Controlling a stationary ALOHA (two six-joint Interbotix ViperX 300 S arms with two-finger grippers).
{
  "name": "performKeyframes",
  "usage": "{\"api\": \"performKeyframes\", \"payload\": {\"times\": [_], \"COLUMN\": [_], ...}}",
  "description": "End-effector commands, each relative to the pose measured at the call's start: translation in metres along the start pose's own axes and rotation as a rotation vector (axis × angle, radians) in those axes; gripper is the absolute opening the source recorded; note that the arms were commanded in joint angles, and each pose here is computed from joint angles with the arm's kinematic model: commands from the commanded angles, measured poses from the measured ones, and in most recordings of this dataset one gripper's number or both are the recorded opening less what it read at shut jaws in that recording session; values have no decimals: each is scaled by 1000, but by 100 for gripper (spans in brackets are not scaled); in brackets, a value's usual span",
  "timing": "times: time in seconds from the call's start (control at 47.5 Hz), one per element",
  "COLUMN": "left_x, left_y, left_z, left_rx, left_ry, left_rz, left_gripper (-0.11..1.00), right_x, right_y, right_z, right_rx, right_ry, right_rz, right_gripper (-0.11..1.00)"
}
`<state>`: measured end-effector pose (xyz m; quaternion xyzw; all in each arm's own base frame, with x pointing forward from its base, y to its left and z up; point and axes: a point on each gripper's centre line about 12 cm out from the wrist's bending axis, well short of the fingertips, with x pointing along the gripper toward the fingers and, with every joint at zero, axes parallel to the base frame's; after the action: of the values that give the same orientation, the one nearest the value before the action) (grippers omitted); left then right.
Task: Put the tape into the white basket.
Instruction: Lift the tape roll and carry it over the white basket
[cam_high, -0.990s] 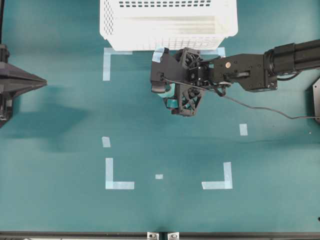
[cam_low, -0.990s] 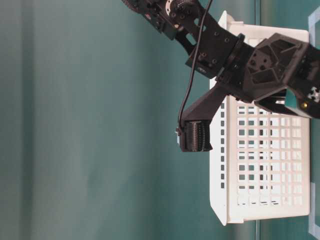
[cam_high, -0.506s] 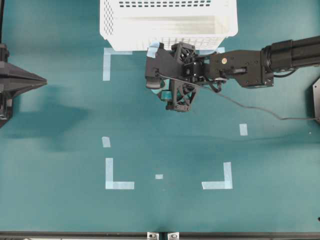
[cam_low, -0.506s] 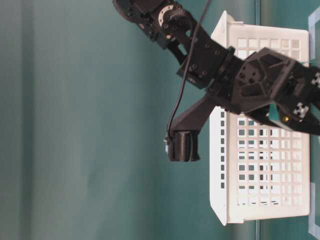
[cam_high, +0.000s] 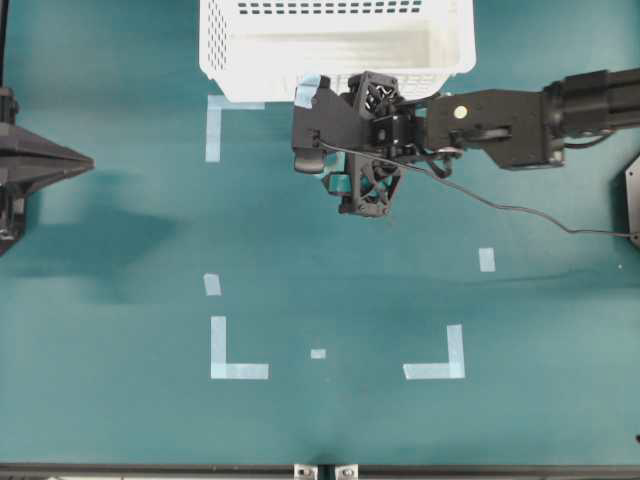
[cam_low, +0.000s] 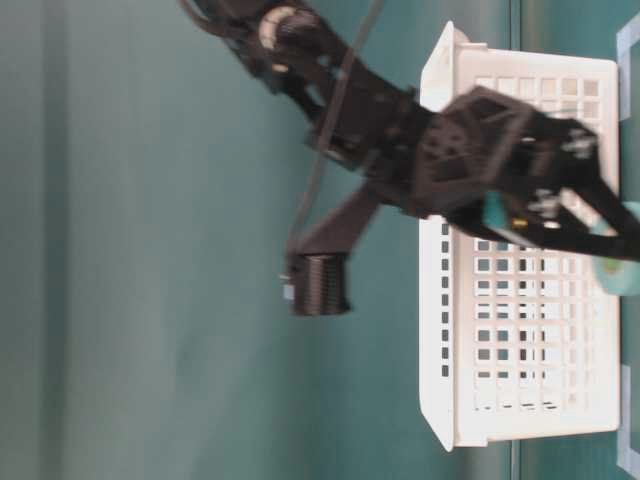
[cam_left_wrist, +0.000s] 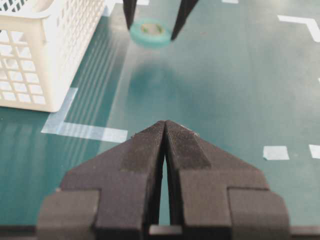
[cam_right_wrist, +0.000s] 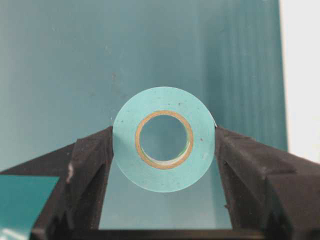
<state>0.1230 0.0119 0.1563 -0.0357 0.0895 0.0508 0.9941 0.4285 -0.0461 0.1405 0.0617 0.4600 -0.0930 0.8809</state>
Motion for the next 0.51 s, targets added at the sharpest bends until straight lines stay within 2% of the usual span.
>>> {"api": "performKeyframes", "payload": {"times": [0.0, 0.232, 0.485], "left_x": [0, 0, 0], "left_y": [0, 1, 1], "left_z": [5, 5, 5], "left_rx": [0, 0, 0], "left_ry": [-11, -10, -10], "left_rz": [6, 7, 7], "left_gripper": [-11, -11, -11], "right_x": [-23, -39, -63], "right_y": [1, 0, 1], "right_z": [20, 27, 46], "right_rx": [8, 37, 52], "right_ry": [-52, 11, 3], "right_rz": [3, -11, -10], "right_gripper": [68, 68, 68]}}
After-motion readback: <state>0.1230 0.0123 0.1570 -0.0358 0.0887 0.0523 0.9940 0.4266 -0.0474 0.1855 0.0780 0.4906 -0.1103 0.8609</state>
